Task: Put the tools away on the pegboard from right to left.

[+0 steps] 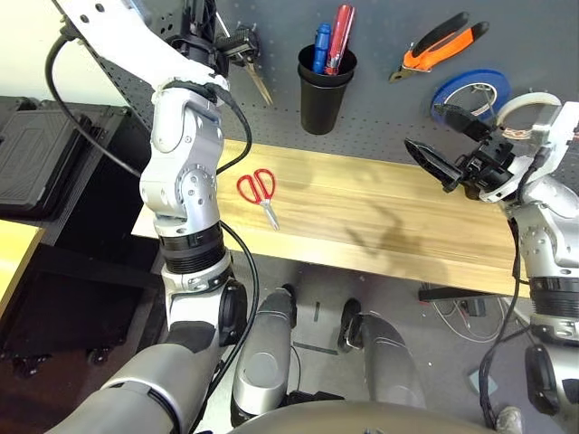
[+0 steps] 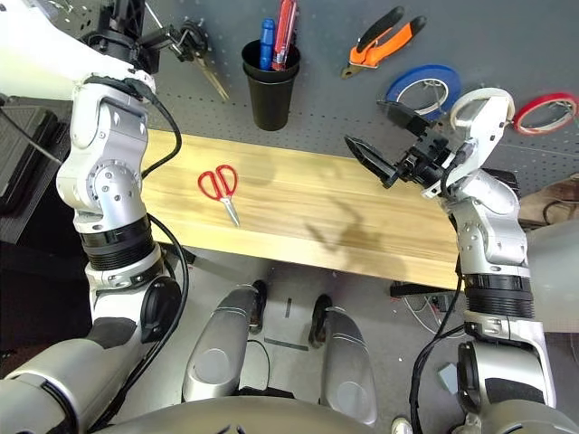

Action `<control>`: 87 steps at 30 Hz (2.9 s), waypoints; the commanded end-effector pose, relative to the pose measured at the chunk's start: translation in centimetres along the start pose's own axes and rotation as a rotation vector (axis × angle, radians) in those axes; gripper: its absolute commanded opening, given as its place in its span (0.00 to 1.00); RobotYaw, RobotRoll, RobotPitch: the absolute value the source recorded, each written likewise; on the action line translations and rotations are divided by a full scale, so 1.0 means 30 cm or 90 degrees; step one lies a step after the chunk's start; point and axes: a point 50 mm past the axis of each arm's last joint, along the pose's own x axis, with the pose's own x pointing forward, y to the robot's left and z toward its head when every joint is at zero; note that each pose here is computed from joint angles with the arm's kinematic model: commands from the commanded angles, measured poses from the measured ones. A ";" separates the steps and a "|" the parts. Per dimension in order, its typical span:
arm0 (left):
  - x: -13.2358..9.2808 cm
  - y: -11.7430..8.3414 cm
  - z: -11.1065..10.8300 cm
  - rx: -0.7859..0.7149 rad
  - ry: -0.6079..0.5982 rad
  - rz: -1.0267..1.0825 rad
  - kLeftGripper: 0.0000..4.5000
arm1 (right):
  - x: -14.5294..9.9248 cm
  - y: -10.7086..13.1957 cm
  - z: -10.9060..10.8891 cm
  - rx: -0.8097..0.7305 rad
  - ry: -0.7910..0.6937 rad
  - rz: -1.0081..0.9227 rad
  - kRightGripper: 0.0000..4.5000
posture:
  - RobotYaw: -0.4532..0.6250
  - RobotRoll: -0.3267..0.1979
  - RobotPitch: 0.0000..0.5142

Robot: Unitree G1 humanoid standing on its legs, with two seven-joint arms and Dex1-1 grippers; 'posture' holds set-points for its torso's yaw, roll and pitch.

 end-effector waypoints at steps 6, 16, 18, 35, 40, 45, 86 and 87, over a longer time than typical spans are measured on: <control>0.038 -0.062 -0.001 -0.030 -0.020 -0.043 0.01 | 0.012 -0.030 0.061 -0.008 -0.036 -0.010 1.00 | 0.54 0.62 0.40; 0.071 -0.089 -0.045 -0.033 -0.012 -0.050 0.01 | 0.048 -0.006 0.041 -0.006 -0.043 -0.003 1.00 | 0.53 0.62 0.39; 0.076 -0.088 -0.062 -0.023 -0.006 -0.048 0.01 | 0.057 -0.002 0.038 -0.010 -0.045 -0.003 1.00 | 0.53 0.62 0.39; 0.042 -0.095 -0.179 0.071 0.050 -0.084 0.01 | 0.099 0.028 0.017 -0.019 -0.052 -0.001 1.00 | 0.52 0.62 0.41; 0.034 -0.091 -0.209 0.090 0.067 -0.083 0.01 | 0.106 0.036 0.013 -0.018 -0.052 0.001 1.00 | 0.52 0.62 0.41; 0.029 -0.082 -0.230 0.112 0.079 -0.080 0.01 | 0.110 0.039 0.010 -0.018 -0.049 0.002 1.00 | 0.52 0.62 0.41; -0.038 -0.036 -0.016 0.200 0.005 -0.050 0.99 | 0.141 0.079 -0.040 -0.002 -0.049 0.027 1.00 | 0.57 0.62 0.42; -0.051 -0.034 -0.012 0.205 0.008 -0.048 0.99 | 0.142 0.079 -0.040 0.000 -0.050 0.027 1.00 | 0.57 0.62 0.43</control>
